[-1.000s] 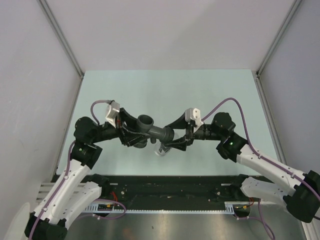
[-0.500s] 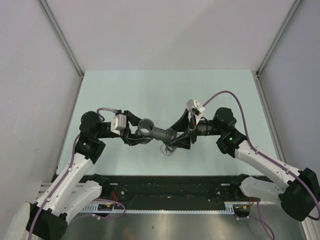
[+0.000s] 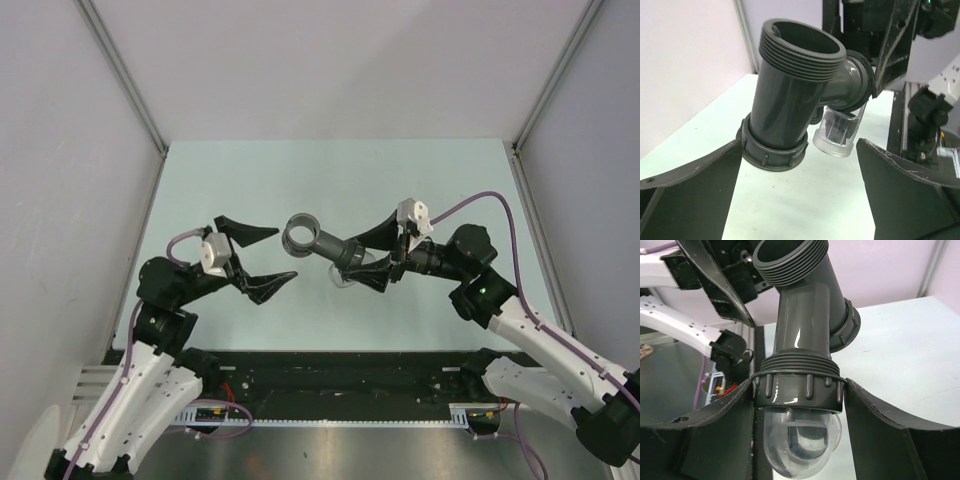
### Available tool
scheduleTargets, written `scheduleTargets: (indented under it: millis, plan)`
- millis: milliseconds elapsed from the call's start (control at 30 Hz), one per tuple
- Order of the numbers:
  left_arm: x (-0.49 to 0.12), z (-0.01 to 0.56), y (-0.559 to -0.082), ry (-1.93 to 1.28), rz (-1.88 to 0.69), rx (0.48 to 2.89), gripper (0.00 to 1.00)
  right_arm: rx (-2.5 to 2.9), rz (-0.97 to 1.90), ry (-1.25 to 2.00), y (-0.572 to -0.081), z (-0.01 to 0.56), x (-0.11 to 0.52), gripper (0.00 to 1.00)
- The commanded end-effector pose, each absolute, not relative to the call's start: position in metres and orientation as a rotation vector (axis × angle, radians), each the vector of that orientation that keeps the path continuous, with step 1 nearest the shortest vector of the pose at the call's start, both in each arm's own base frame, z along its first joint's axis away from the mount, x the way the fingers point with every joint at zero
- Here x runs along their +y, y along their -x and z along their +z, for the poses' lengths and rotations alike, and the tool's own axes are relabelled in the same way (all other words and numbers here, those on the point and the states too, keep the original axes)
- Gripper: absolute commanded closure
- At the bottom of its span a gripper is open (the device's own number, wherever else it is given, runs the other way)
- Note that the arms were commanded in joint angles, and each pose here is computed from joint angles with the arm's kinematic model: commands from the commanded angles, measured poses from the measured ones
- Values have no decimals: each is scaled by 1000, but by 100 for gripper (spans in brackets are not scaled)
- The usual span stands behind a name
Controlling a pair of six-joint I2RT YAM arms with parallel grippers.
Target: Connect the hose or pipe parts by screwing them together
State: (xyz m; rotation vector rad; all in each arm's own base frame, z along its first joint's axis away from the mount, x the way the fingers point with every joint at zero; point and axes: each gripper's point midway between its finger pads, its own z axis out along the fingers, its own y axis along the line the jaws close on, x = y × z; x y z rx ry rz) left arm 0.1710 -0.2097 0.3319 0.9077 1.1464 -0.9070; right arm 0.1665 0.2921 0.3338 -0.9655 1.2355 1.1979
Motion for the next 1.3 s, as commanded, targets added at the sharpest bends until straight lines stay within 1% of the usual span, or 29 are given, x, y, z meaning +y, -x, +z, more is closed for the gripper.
scheduleTargets:
  millis: [0,33,100,133,200,233,267,333,400,467,567,700,867,1033,1067,1267]
  plan:
    - [-192,335,-184,-676,-896,1311,0,1073,991,960,-178,373,278,100]
    - [-192,334,-185,-653,-915,1345,0,1048,905,987,-185,370,276,100]
    - [-188,340,-192,-495,-974,1451,1,1051,806,1016,-193,362,272,100]
    - [-186,347,-198,-424,-990,1485,2,1036,690,1011,-206,363,266,100]
    - [-178,340,-209,-233,-1023,1614,4,1028,602,1026,-212,360,265,100]
    - [-173,345,-214,-163,-1015,1644,4,1023,534,1021,-218,361,262,100]
    - [-167,335,-215,-64,-1022,1728,3,978,477,1069,-215,359,265,100]
    - [-161,344,-219,-14,-1031,1745,3,948,389,1094,-219,357,264,100]
    - [-162,348,-217,38,-1106,1771,3,934,298,1128,-224,351,264,100]
    - [-157,349,-227,200,-1155,1808,4,916,212,1167,-227,347,263,100]
    - [-164,344,-235,316,-1270,1878,4,912,153,1211,-223,337,267,100]
    - [-173,336,-245,287,-1334,1957,5,921,73,1258,-228,324,272,100]
    - [-183,317,-255,229,-1379,2048,4,907,64,1292,-233,314,285,100]
    - [-189,306,-261,214,-1413,2083,8,896,64,1324,-230,306,296,100]
    - [-192,309,-259,199,-1451,2078,8,889,62,1322,-230,307,298,100]
    - [-199,286,-257,230,-1538,2138,10,863,81,1335,-227,305,309,100]
